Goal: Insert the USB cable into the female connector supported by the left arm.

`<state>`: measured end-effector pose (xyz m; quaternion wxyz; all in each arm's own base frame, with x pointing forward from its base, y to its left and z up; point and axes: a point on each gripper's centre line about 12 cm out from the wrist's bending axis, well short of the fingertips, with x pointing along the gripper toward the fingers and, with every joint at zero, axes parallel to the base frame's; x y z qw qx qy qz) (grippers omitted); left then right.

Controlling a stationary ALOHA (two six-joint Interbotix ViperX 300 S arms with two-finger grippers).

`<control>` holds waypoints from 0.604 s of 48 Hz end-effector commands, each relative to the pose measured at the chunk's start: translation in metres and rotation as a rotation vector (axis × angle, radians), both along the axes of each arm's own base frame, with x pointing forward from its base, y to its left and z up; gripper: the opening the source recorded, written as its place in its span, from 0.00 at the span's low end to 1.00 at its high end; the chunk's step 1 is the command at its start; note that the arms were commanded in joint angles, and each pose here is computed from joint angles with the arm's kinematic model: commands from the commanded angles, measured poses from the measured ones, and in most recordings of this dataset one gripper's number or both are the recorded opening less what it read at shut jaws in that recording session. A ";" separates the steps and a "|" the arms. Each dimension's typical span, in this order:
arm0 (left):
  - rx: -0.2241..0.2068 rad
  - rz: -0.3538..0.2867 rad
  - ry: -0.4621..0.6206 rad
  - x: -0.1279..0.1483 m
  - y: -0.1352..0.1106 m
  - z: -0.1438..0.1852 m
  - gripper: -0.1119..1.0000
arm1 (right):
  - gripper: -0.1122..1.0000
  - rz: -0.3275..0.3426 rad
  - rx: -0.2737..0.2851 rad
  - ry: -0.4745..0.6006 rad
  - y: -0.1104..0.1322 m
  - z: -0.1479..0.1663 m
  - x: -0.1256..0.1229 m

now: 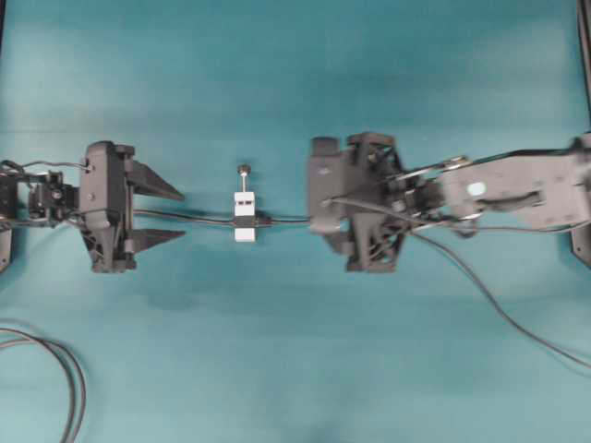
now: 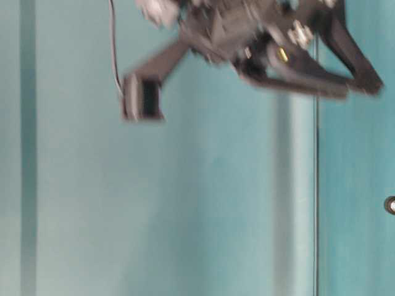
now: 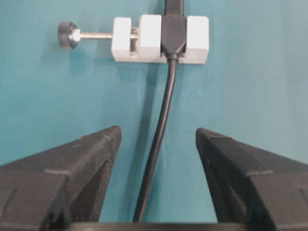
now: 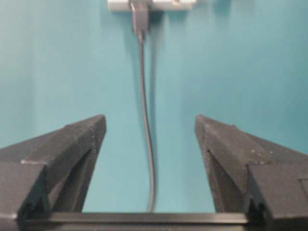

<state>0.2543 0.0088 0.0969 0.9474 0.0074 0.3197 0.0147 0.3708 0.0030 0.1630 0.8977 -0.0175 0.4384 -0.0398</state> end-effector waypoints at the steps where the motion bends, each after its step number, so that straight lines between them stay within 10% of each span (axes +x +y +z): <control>1: -0.012 0.008 -0.011 -0.002 0.000 0.011 0.79 | 0.79 -0.003 0.017 -0.066 0.000 0.017 -0.011; 29: 0.002 0.001 -0.250 -0.046 -0.002 0.065 0.79 | 0.79 -0.043 0.222 -0.471 -0.014 0.025 -0.100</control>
